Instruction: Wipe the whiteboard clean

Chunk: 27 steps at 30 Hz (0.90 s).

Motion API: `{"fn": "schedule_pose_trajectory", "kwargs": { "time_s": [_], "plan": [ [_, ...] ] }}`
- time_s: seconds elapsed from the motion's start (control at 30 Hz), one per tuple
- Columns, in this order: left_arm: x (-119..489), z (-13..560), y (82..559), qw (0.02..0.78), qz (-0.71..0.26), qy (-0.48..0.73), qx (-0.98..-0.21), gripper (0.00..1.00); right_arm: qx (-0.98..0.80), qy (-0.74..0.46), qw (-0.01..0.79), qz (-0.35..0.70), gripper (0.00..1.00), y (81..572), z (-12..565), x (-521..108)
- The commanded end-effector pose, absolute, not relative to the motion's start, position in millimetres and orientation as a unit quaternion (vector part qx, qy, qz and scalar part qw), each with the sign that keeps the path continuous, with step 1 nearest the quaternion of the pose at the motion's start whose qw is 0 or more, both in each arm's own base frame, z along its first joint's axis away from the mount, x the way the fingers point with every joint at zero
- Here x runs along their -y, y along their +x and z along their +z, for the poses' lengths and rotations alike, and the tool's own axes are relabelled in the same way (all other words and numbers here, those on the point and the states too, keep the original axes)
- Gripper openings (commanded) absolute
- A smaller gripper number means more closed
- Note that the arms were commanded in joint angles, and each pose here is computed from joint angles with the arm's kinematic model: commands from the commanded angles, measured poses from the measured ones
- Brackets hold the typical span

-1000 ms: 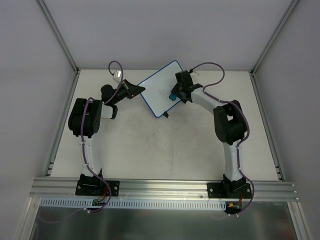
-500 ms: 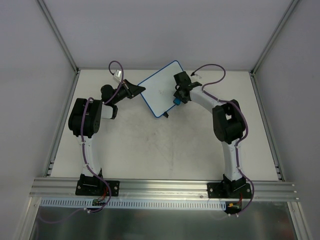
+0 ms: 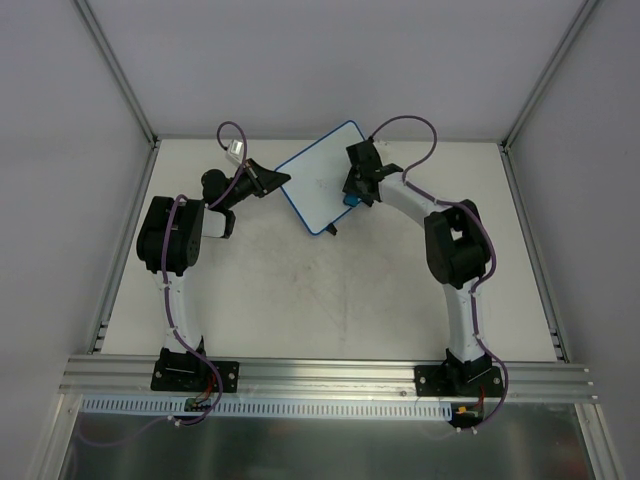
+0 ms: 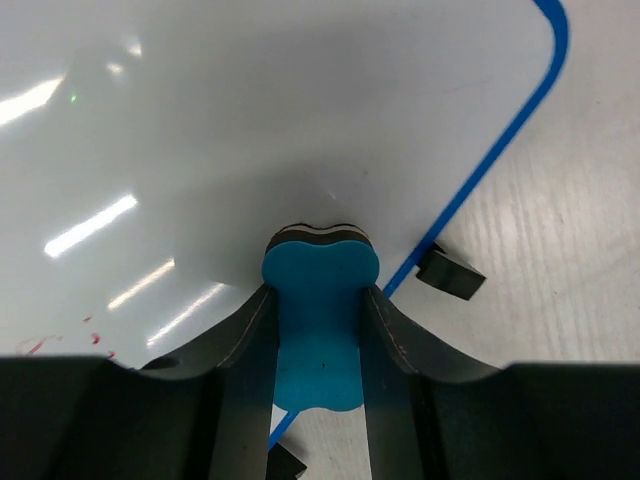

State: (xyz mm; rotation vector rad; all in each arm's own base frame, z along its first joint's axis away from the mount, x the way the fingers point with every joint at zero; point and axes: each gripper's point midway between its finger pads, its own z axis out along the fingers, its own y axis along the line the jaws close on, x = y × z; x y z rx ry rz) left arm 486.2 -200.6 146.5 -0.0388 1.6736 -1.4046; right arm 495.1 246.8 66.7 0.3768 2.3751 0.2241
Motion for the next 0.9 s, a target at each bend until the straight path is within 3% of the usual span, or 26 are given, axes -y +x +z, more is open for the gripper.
{"fn": "schedule_pose_trajectory", "kwargs": {
  "time_s": [0.0,0.33,0.5,0.87],
  "plan": [
    [217,216,455,0.550,-0.597,0.133,-0.569,0.00,-0.904,0.027,0.371,0.211,0.00,491,83,-333],
    [219,216,454,0.549,-0.598,0.134,-0.568,0.00,-0.875,-0.101,0.330,0.339,0.00,464,97,-399],
    [219,216,454,0.549,-0.598,0.135,-0.568,0.00,-0.875,-0.115,0.315,0.348,0.00,452,90,-408],
    [219,216,454,0.549,-0.598,0.135,-0.568,0.00,-0.926,0.051,0.323,0.186,0.00,464,40,-338]
  ]
}}
